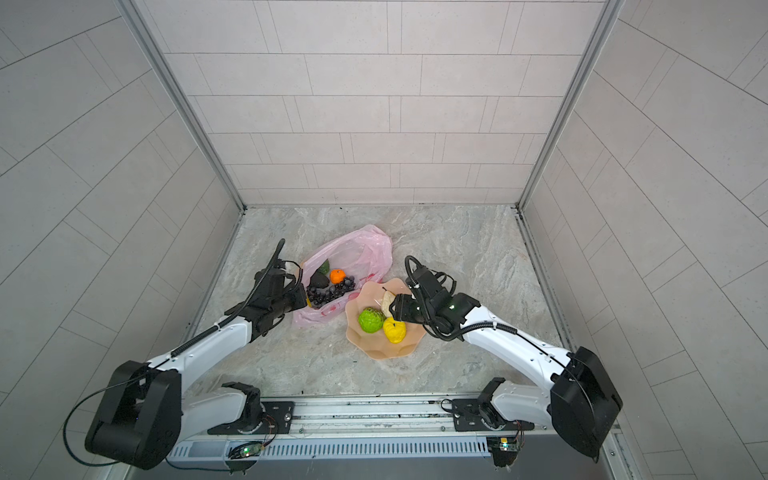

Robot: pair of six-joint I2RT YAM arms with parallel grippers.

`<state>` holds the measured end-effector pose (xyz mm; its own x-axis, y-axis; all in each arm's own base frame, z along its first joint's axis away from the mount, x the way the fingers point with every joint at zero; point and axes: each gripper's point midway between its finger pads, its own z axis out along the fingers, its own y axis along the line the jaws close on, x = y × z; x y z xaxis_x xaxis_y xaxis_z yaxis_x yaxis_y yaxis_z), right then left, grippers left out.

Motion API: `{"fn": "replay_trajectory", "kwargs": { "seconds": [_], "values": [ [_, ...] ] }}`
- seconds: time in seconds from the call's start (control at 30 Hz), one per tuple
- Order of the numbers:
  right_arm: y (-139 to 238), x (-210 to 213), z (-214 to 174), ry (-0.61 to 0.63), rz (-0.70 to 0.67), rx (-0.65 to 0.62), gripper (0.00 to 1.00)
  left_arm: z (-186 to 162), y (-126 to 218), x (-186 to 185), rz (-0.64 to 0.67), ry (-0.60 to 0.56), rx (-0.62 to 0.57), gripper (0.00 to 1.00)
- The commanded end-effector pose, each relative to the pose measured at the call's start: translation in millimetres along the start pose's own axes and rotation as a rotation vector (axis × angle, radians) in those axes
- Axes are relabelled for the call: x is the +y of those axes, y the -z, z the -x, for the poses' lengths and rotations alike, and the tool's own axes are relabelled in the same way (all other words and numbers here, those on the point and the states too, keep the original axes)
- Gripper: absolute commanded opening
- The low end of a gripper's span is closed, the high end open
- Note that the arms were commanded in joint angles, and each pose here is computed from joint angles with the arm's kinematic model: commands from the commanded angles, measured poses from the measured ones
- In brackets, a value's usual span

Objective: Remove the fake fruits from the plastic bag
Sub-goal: 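Move the right gripper back into the bag toward the orange and grapes, then reach into the bag and grasp the green avocado with the right gripper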

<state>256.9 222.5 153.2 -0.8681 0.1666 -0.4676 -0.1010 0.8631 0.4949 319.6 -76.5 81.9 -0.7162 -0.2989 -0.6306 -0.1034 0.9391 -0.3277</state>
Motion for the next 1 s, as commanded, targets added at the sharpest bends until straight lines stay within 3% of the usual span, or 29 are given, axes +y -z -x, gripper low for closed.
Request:
{"fn": "replay_trajectory", "kwargs": {
  "seconds": [0.0,0.1,0.23,0.37,0.63,0.97],
  "values": [
    [18,19,30,0.156,-0.001,-0.093,0.65,13,7,3,0.045,-0.012,-0.036,0.03],
    [10,49,46,0.255,0.041,-0.112,0.67,15,11,14,0.084,0.014,-0.06,0.02],
    [-14,90,58,0.475,0.064,-0.066,0.68,14,9,18,0.087,0.044,-0.059,0.03],
    [-49,112,66,0.564,0.076,-0.011,0.68,13,6,23,0.076,0.09,-0.052,0.03],
    [-135,131,79,0.575,0.048,0.039,0.68,15,5,22,0.024,0.143,-0.064,0.03],
    [-209,145,100,0.524,-0.009,0.007,0.7,14,2,31,0.059,0.168,-0.062,0.03]
  ]
}}
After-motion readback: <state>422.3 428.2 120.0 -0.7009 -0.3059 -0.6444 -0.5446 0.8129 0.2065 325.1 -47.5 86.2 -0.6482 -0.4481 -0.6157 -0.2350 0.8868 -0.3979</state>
